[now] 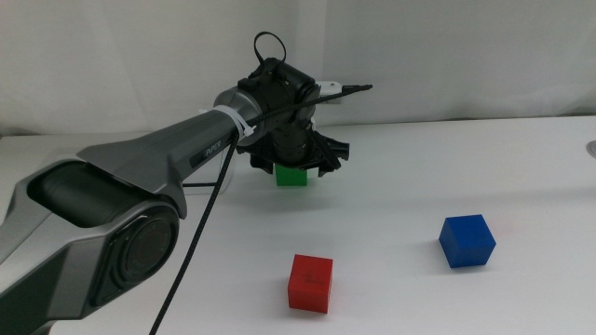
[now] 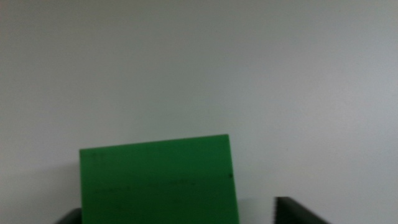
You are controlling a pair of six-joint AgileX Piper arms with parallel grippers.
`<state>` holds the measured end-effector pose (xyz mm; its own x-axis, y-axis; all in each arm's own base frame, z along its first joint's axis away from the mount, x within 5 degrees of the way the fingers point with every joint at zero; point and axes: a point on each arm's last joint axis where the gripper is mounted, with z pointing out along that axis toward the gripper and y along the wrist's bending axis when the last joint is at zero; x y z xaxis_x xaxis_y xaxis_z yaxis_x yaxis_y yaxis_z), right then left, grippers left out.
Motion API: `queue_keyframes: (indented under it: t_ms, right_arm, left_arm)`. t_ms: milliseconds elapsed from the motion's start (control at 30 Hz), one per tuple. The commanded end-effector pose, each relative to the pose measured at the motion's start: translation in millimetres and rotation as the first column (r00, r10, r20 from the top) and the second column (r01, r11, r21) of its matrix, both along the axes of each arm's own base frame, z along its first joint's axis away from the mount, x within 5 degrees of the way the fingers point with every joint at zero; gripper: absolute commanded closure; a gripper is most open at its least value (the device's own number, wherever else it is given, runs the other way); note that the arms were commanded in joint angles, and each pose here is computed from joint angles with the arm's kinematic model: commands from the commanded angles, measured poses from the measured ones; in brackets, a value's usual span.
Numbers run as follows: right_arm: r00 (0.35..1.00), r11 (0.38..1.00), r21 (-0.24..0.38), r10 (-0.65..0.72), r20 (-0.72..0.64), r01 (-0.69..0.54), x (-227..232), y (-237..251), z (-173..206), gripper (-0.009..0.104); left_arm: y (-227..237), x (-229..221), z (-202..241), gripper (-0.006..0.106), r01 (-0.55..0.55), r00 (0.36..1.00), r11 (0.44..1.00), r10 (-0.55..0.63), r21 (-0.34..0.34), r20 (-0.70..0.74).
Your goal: Stack red cubes first, then green, then blue cubes in a specific spot.
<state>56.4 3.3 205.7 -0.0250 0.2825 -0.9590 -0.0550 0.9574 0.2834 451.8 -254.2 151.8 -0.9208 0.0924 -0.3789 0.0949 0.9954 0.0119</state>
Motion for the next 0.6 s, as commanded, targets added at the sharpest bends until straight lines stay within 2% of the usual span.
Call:
queue_keyframes:
  t_ms: [0, 133, 200, 400, 567]
  right_arm:
    - [0.999, 1.000, 0.000, -0.003, 0.032, 0.003, -3, 0, 1, -0.008]
    - [0.999, 1.000, 0.000, -0.003, 0.032, 0.003, -3, 0, 1, -0.008]
    - [0.999, 1.000, 0.000, -0.003, 0.032, 0.003, -3, 0, 1, -0.008]
    - [0.999, 1.000, 0.000, -0.003, 0.032, 0.003, -3, 0, 1, -0.008]
    - [0.999, 1.000, 0.000, -0.003, 0.032, 0.003, -3, 0, 1, -0.008]
  left_arm:
    - [-2, 1, -3, 0.038, -0.019, 1.000, 1.000, 0.019, -0.015, 0.005]
    - [-1, 4, -3, 0.079, -0.027, 0.999, 1.000, 0.027, -0.012, 0.035]
    - [-1, 6, -2, 0.103, -0.021, 0.998, 1.000, 0.021, -0.008, 0.057]
    - [0, 4, 13, 0.103, -0.030, 0.997, 1.000, 0.031, -0.006, 0.076]
    - [4, -8, 54, 0.103, -0.040, 0.996, 0.999, 0.039, 0.005, 0.082]
